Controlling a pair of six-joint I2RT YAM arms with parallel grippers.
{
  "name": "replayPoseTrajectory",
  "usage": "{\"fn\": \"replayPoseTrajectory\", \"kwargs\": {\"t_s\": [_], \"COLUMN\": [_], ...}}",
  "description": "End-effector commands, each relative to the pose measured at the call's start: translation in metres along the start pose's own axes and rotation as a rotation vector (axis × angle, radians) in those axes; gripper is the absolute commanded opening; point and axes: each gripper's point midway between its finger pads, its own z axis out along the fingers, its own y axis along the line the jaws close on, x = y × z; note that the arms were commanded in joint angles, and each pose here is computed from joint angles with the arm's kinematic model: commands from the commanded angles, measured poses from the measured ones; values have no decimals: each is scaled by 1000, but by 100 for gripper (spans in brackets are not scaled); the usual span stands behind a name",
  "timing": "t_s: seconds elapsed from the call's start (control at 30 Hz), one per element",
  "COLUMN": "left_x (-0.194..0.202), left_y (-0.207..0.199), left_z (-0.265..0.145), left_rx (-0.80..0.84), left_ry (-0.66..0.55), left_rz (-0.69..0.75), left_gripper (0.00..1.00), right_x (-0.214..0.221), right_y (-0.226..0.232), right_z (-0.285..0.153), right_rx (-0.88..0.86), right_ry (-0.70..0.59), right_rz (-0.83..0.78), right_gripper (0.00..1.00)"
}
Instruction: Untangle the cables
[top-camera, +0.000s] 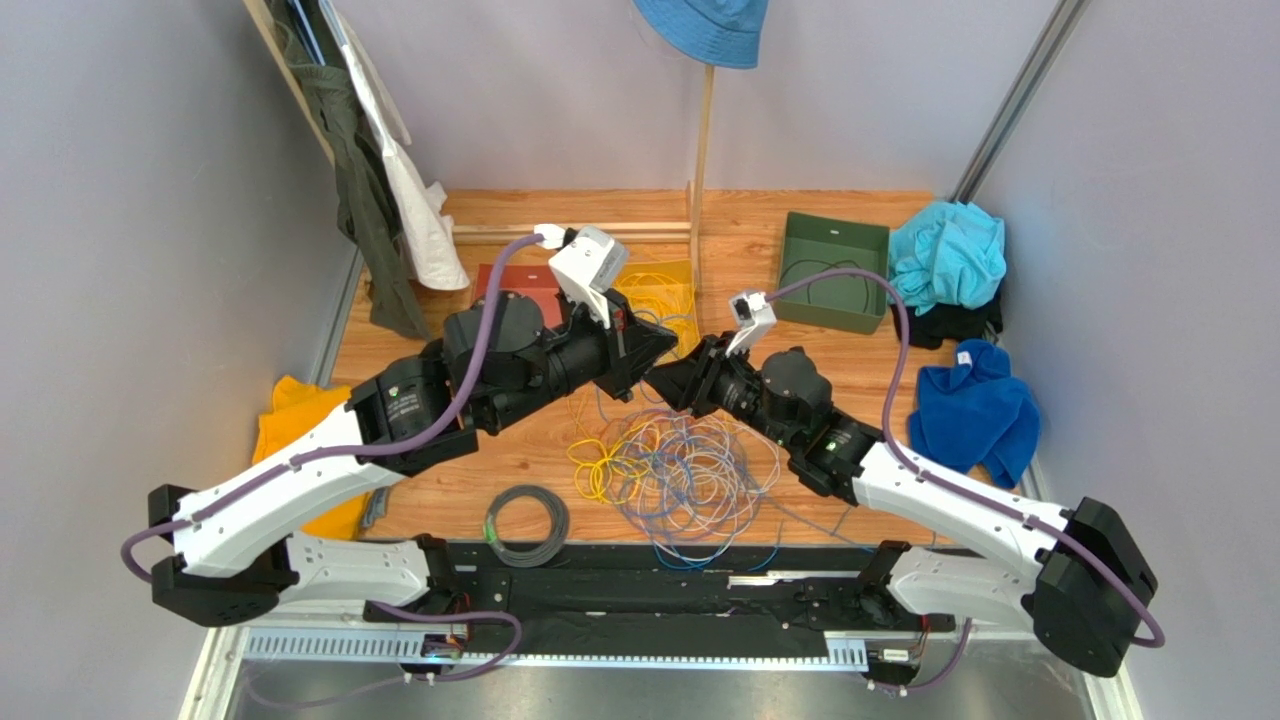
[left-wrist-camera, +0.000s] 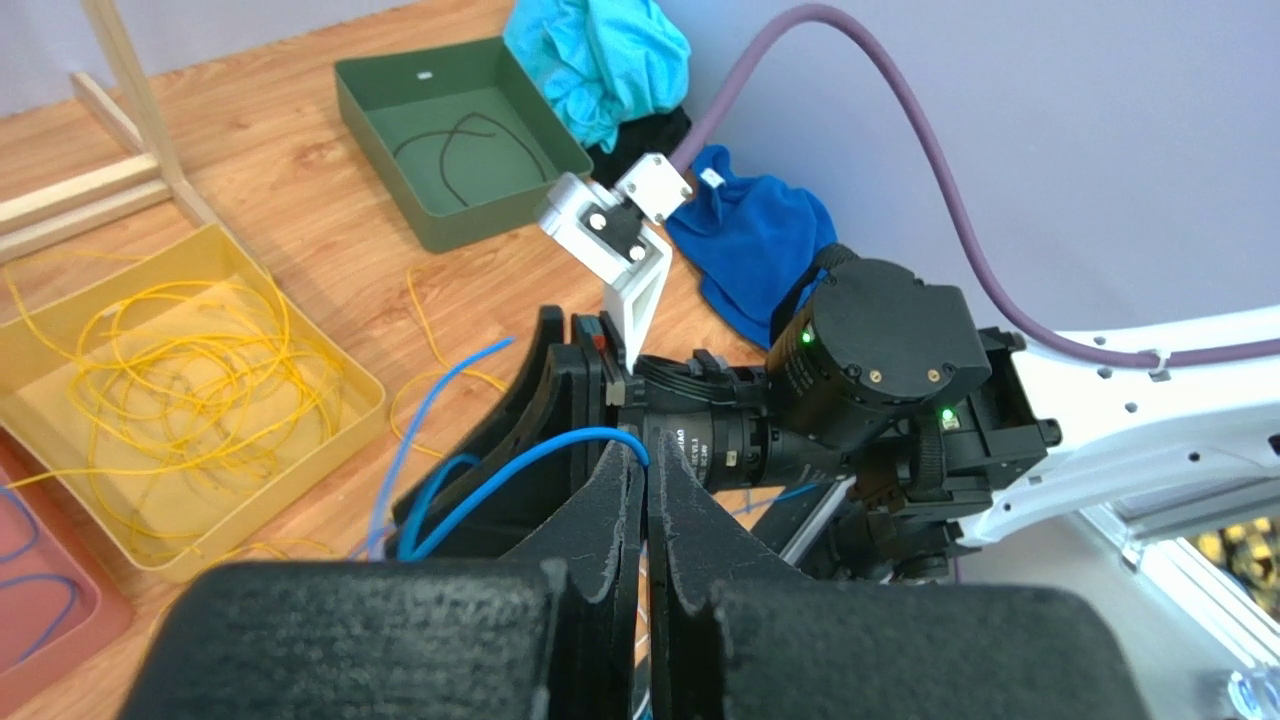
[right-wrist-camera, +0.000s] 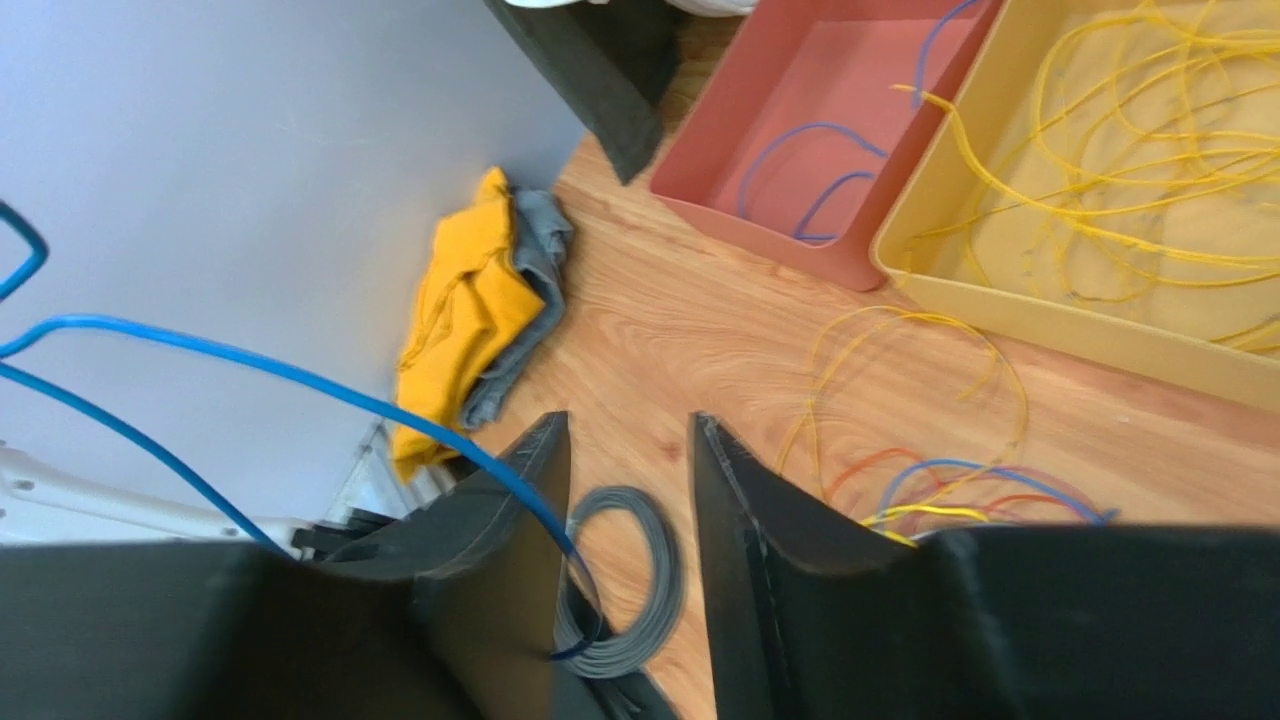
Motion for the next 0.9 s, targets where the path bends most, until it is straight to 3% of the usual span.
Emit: {"fn": "replayPoseTrajectory", "kwargs": {"t_s": [0.0, 0.07, 0.23, 0.63, 0.8, 0.87], "left_x": [-32, -45, -78, -152, -155, -151], "left_y": [6, 13, 28, 56, 60, 62], "left_z": [-25, -35, -65, -129, -128, -121], "left_rx": [-23, -58, -132, -303, -335, -357], "left_ry": [-109, -149, -236, -396, -392, -375], "left_rz": [-6, 2, 54, 135, 159, 173], "left_gripper": [0, 0, 0, 0, 0, 0], "right_x": [-25, -23, -20, -2, -2, -5], "right_y": [-14, -29, -59, -98, -88, -77], "right_z": [-8, -15, -36, -67, -71, -71], "right_rx": [121, 182, 311, 442, 386, 336], "right_ry": [-95, -93, -82, -45, -51, -50], "right_rz": [-37, -63, -101, -128, -123, -121], "right_gripper": [22, 15, 17, 29, 35, 43]}}
